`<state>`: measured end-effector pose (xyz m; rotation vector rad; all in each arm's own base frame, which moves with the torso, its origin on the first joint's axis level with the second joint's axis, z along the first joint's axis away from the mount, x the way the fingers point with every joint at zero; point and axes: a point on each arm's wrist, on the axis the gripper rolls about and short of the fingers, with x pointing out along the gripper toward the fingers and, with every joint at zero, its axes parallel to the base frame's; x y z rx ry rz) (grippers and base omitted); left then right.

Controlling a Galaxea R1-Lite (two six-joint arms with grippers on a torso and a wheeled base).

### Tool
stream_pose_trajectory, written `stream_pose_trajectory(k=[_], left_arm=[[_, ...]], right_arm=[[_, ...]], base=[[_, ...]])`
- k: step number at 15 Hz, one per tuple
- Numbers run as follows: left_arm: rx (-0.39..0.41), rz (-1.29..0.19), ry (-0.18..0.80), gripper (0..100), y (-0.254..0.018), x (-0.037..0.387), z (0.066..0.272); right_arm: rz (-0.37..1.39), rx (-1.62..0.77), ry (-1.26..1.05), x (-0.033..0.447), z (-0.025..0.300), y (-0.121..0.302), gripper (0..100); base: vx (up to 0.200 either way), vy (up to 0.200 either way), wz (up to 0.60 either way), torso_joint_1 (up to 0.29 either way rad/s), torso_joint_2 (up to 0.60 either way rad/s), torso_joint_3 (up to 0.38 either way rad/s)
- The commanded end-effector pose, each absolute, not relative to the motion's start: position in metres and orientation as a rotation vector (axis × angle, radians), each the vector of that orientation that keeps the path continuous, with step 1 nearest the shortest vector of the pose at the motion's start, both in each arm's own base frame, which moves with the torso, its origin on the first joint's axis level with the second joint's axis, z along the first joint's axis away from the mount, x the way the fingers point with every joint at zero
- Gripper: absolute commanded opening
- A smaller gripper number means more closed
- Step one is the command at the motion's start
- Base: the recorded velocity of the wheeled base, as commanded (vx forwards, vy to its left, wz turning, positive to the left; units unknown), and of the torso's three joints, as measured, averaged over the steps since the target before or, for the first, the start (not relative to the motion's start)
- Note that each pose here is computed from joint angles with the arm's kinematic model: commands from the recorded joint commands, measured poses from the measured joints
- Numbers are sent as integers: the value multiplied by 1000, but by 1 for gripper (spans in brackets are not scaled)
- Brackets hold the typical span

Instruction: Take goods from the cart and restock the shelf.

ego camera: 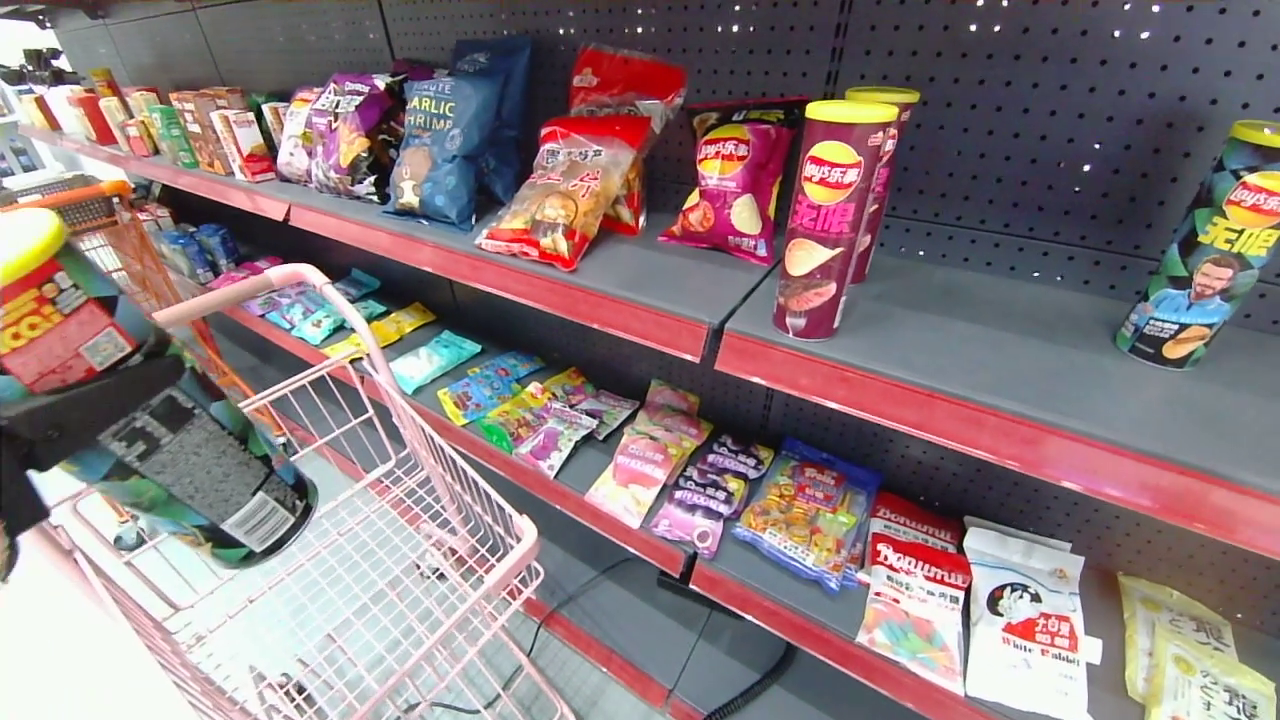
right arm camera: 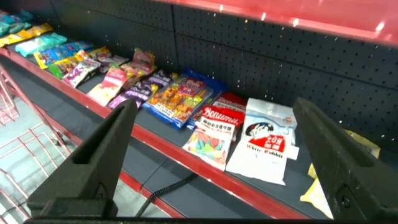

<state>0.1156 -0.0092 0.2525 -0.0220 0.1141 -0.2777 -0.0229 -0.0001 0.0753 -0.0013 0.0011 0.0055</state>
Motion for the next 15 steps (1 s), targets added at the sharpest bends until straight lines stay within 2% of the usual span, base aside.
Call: stream_pose_trajectory(k=[1, 7, 10, 15], left_arm=[[-11, -274, 32, 0, -8, 85, 255], [-5, -167, 2, 0, -5, 62, 240], [-5, -97, 19, 0, -3, 51, 221], [-3, -80, 14, 0, -3, 48, 219]], right_arm=[[6, -2, 2, -23, 75, 0, 100], [5, 0, 2, -23, 75, 0, 100], [6, 0, 2, -23, 75, 0, 100], [6, 2, 2, -23, 75, 0, 100]], base=[[0, 0, 0, 183, -476, -295], [0, 0, 0, 229, -575, -342], [0, 0, 0, 193, -452, -259], [0, 0, 0, 164, -377, -218]])
